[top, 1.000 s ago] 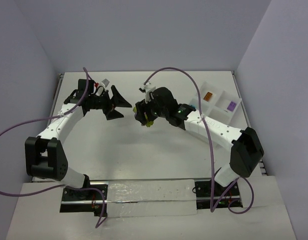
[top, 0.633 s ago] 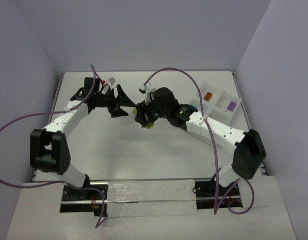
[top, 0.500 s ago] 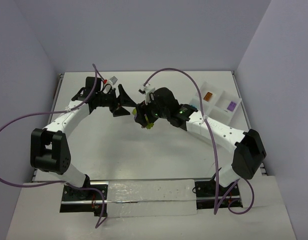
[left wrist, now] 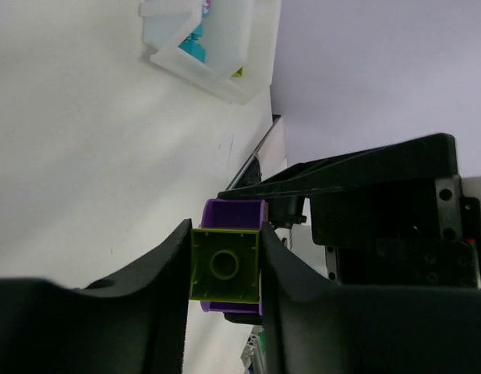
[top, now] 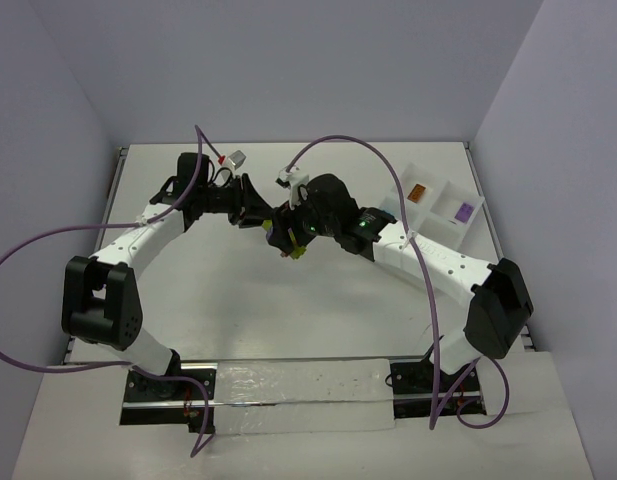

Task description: Sort the legos into containers by color

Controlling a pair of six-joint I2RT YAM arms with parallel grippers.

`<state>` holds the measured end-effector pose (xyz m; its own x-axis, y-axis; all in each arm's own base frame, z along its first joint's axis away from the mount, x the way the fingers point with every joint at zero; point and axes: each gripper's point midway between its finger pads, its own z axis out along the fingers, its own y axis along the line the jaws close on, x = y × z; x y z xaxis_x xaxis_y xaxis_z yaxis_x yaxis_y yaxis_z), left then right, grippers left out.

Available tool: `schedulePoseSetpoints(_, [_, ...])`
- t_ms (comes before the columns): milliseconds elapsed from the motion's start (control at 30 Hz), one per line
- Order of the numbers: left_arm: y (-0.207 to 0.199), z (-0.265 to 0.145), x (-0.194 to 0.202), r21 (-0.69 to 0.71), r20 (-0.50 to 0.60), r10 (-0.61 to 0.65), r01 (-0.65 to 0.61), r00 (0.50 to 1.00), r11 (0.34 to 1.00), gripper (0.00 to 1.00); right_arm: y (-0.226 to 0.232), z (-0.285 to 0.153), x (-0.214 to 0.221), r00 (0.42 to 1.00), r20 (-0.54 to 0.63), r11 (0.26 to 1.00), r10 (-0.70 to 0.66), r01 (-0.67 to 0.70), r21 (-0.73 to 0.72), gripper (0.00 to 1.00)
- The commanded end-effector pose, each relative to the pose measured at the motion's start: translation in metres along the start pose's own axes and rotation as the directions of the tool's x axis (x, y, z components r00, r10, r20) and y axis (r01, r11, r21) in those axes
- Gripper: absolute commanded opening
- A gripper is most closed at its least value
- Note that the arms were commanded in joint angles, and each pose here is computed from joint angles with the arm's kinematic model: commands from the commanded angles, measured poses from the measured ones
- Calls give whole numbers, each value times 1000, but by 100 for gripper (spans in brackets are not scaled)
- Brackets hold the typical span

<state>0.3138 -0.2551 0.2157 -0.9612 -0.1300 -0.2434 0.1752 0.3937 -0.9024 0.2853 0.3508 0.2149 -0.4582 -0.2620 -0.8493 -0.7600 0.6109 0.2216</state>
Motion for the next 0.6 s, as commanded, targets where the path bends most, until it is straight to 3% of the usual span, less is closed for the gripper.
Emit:
schedulePoseSetpoints(0, [-21,-7,-1,40,17,82,-82,997,996,20,11,-6,-31,997,81,999,-21,23,-23,34])
schedulePoseSetpoints(67, [-19,-7,-3,21,22,76,-76,997,997,2,5,-2,-25,998,64,1000,-17,17,-5,34])
schedulePoseSetpoints(100, [-18,-8,-4,11,24,73,-74,997,997,0,0,1,-19,999,52,1000,-12,11,14,34])
schedulePoseSetpoints(567, [36,-39,-49,-208,268,-78,136,960,969,0,-29,15,41,996,-24,991,86,-84,101,27])
